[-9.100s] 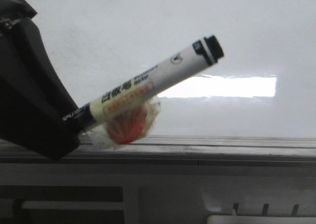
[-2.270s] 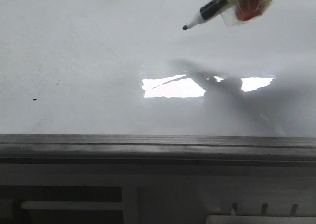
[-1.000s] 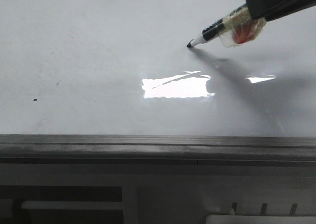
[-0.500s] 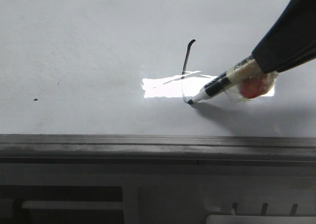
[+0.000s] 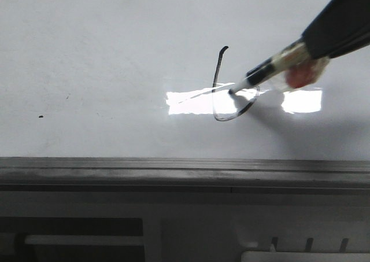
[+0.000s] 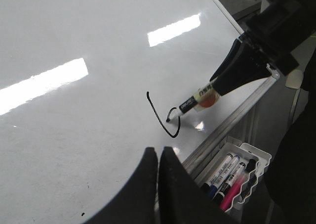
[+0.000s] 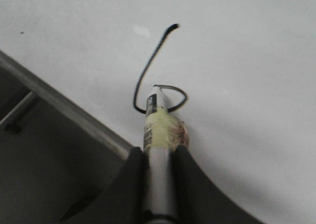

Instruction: Write number 6 on whiteboard

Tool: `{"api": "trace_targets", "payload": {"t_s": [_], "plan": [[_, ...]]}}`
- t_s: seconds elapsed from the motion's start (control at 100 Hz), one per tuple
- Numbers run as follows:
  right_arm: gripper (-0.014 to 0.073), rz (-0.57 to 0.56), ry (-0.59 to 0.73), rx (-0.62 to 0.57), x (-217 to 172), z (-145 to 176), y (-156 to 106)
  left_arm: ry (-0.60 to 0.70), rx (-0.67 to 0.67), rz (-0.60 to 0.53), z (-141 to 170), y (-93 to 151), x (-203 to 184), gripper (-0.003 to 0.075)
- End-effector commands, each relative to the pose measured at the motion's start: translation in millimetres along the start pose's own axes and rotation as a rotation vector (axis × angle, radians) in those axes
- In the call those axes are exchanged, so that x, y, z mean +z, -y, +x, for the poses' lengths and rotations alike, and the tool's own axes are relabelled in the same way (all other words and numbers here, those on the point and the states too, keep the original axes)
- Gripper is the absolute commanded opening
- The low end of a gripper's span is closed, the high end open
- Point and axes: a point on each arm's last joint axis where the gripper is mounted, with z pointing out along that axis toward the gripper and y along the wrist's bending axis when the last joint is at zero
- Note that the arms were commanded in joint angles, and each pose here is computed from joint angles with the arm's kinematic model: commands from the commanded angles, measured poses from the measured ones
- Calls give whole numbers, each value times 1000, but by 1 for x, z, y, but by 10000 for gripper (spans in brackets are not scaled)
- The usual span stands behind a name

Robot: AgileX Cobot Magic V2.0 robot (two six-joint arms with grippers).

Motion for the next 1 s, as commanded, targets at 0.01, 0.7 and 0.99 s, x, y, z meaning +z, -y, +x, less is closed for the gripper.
{"api": "trace_targets", "payload": {"t_s": [0.01,0.7,0.99], "plan": [[-43,-29,31,-41,11,-9,-10,71,-32,-33,-13,-3,-2,-19],[-43,-91,264,-206,-80,-42,-22,-145,51,96,-12,-4,28,446],[-44,-145,172,-512,-59,-37,-41,-262,226,388,-34,-3,79,452]]}}
